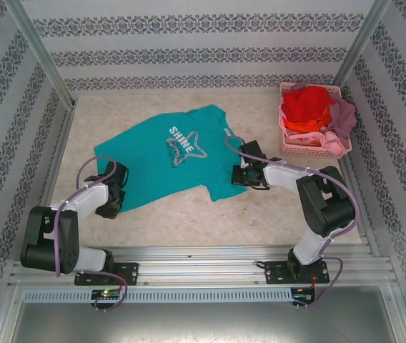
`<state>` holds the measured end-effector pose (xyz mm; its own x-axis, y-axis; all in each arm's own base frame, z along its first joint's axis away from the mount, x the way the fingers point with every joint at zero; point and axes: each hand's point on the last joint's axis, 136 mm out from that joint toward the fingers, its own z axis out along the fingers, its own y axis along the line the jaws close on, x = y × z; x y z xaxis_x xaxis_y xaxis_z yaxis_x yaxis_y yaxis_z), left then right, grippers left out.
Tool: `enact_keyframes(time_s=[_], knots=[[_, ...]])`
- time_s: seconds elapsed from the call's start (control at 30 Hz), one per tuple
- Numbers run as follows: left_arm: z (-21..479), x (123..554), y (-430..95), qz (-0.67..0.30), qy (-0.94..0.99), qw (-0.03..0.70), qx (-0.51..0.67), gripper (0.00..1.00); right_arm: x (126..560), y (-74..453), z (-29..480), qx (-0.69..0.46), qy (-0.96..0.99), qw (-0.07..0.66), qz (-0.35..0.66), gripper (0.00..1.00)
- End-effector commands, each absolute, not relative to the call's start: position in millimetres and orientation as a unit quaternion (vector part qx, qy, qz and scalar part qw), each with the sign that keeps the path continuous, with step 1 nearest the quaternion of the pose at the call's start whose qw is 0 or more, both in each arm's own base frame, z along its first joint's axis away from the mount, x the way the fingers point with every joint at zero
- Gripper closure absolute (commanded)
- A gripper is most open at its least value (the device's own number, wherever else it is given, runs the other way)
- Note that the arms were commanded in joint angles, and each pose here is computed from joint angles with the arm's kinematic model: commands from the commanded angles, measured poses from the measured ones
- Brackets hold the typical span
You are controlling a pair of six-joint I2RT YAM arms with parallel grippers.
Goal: Fold and stack the t-shirts
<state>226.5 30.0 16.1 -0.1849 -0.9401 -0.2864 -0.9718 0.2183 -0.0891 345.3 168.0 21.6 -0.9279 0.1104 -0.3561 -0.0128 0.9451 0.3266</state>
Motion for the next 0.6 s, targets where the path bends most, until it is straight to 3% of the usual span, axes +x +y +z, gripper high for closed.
enact_keyframes(time_s=[0.0,0.07,0.13,0.27,0.43,0.57], knots=[[11.3,222.6,38.2,0.073,0.758,0.139,-0.633,0.63,343.7,167.2,24.0,0.032,0.967,0.189,0.169,1.0],[9.6,219.8,37.6,0.076,0.758,0.133,-0.635,0.55,343.5,166.2,26.0,0.033,0.966,0.191,0.168,1.0],[7.7,219.3,37.7,0.076,0.759,0.133,-0.632,0.54,343.1,166.3,27.1,0.032,0.966,0.192,0.169,1.0],[1.1,220.6,37.8,0.072,0.76,0.132,-0.632,0.68,342.5,165.9,28.7,0.034,0.966,0.193,0.169,1.0],[-5.1,224.8,34.9,0.052,0.753,0.138,-0.641,1.0,343.8,163.2,39.6,0.036,0.962,0.208,0.171,1.0],[11.7,238.8,36.2,0.035,0.767,0.17,-0.618,1.0,345.5,160.4,59.8,0.04,0.954,0.24,0.177,1.0]])
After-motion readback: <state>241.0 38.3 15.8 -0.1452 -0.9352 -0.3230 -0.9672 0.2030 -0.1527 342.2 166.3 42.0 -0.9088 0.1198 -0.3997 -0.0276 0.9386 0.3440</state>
